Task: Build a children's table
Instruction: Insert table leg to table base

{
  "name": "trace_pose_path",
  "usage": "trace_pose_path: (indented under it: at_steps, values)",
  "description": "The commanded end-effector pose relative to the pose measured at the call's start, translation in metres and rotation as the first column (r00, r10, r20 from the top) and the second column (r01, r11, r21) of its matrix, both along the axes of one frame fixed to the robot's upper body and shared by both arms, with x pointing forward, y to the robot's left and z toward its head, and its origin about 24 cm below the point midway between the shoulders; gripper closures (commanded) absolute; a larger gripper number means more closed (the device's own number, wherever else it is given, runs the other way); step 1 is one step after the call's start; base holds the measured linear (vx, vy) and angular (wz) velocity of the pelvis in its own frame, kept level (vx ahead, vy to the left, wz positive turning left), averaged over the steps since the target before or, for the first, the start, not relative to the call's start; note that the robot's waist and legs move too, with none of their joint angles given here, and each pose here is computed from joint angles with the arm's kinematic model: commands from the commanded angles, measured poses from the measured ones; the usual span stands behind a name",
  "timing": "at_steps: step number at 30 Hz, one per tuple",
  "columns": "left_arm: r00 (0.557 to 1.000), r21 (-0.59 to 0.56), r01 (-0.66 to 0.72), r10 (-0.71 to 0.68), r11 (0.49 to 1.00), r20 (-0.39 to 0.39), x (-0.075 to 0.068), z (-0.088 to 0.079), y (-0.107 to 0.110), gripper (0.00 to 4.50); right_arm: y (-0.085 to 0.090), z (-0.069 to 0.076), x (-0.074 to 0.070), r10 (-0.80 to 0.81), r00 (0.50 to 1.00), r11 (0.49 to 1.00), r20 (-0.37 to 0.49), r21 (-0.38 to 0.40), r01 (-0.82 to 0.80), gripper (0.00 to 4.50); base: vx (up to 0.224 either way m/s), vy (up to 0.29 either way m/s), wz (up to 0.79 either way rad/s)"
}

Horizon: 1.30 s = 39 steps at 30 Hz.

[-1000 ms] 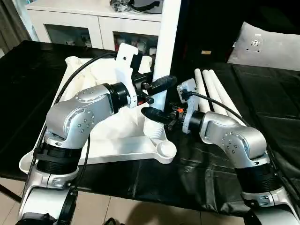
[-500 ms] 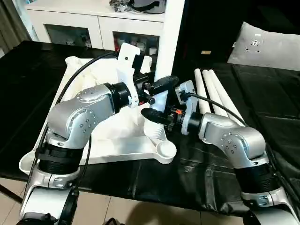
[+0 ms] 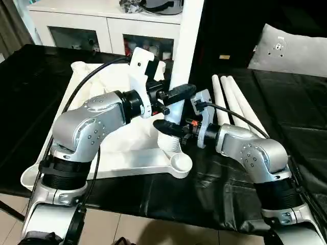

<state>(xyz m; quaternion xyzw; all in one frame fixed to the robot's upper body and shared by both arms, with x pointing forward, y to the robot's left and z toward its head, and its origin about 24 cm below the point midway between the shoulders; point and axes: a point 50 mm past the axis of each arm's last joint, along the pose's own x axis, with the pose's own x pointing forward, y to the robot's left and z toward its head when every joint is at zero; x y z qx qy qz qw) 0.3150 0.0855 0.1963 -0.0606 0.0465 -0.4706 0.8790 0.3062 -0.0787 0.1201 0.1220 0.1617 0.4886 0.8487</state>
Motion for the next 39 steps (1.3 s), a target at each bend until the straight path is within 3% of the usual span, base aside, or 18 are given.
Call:
trace_pose_path:
  at_steps: [1, 13, 15, 17, 19, 31, 39]
  values:
    - [0.996, 0.001, 0.048, -0.048, 0.999, 0.072, -0.006, 0.014, -0.006, 2.62, -0.004, 0.003, 0.003, -0.021, 1.0, 1.0, 0.012, -0.006, 0.021, 2.25, 0.0, 0.0, 0.0]
    - [0.996, 0.006, 0.054, -0.054, 0.999, 0.078, -0.008, 0.018, -0.006, 2.62, -0.004, 0.005, 0.003, -0.022, 0.999, 1.0, 0.036, 0.015, 0.021, 2.53, 0.0, 0.0, 0.0]
    - [0.997, -0.027, 0.052, -0.051, 0.998, 0.05, -0.008, 0.019, -0.006, 2.62, -0.005, 0.005, 0.004, -0.053, 0.996, 0.999, 0.067, 0.002, 0.053, 2.53, 0.0, 0.0, 0.0]
    - [0.997, -0.029, 0.054, -0.052, 0.998, 0.055, -0.008, 0.021, -0.005, 2.06, -0.004, 0.005, 0.006, -0.074, 0.994, 0.997, 0.082, 0.0, 0.074, 2.54, 0.0, 0.0, 0.0]
    - [0.996, -0.032, 0.07, -0.068, 0.997, 0.055, -0.01, 0.021, -0.006, 1.92, -0.005, 0.004, 0.007, -0.097, 0.992, 0.995, 0.077, -0.013, 0.098, 2.54, 0.0, 0.0, 0.0]
    - [0.993, -0.133, 0.12, -0.116, 0.984, 0.036, -0.017, 0.025, -0.009, 1.92, -0.009, -0.003, 0.011, -0.132, 0.989, 0.99, 0.062, -0.047, 0.135, 2.55, 0.0, 0.0, 0.0]
    - [0.996, -0.033, 0.087, -0.086, 0.996, 0.037, -0.015, 0.012, -0.004, 1.92, -0.007, -0.009, 0.007, -0.102, 0.991, 0.991, 0.083, -0.083, 0.109, 2.55, 0.0, 0.0, 0.0]
